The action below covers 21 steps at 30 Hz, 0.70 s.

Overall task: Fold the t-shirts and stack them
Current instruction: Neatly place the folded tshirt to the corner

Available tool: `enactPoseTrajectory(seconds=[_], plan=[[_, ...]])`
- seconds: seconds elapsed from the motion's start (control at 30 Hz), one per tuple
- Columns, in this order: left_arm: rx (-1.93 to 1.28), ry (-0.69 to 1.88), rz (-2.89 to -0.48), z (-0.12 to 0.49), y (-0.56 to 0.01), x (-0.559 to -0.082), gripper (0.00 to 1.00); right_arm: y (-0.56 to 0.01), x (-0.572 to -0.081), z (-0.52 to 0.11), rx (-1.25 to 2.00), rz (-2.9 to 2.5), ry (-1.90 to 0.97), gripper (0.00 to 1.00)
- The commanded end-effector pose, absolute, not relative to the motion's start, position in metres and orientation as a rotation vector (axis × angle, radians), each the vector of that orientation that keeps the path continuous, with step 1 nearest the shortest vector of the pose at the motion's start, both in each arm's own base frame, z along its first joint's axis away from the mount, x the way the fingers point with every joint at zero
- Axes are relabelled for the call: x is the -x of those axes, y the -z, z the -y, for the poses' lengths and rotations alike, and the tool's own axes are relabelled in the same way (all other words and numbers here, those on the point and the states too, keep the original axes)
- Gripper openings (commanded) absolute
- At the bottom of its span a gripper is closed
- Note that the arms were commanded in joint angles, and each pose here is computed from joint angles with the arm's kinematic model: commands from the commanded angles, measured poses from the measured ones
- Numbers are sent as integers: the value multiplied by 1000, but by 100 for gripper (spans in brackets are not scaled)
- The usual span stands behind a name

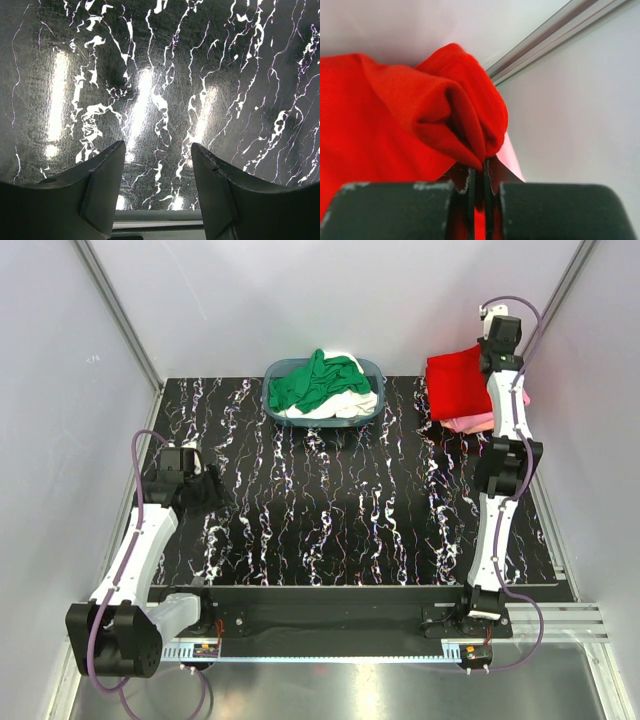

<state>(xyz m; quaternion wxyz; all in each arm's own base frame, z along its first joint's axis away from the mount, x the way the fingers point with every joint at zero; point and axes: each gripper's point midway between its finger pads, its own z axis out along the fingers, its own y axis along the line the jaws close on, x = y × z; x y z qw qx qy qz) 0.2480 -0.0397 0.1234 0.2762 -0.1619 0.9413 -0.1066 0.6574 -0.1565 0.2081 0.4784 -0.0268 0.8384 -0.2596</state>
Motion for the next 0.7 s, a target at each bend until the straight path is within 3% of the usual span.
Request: enactPoseTrajectory(seconds=[0.0,0.23,0.3,0.37,0.4,0.5,0.67], plan=[[436,262,-2512,37,-125,-254,60,-270,-676,181,3,-1799,767,0],[445,252,-2521,36,-122,-255,60,-256,-682,226,-125,-1712,866,1],[444,253,-2529,37,-121,-254,60,-253,-683,235,-163,-1677,891,5],[445,251,-2530,36,-121,-254,60,-240,-680,251,-211,-1664,926,20],[443,252,-2529,37,-121,-254,60,-243,-678,261,-258,-1618,940,46],[440,259,-2526,38,-121,-255,60,-236,-672,280,-363,-1597,895,100],[437,260,-2506,38,-126,-255,60,-282,-666,263,-414,-1544,742,100]])
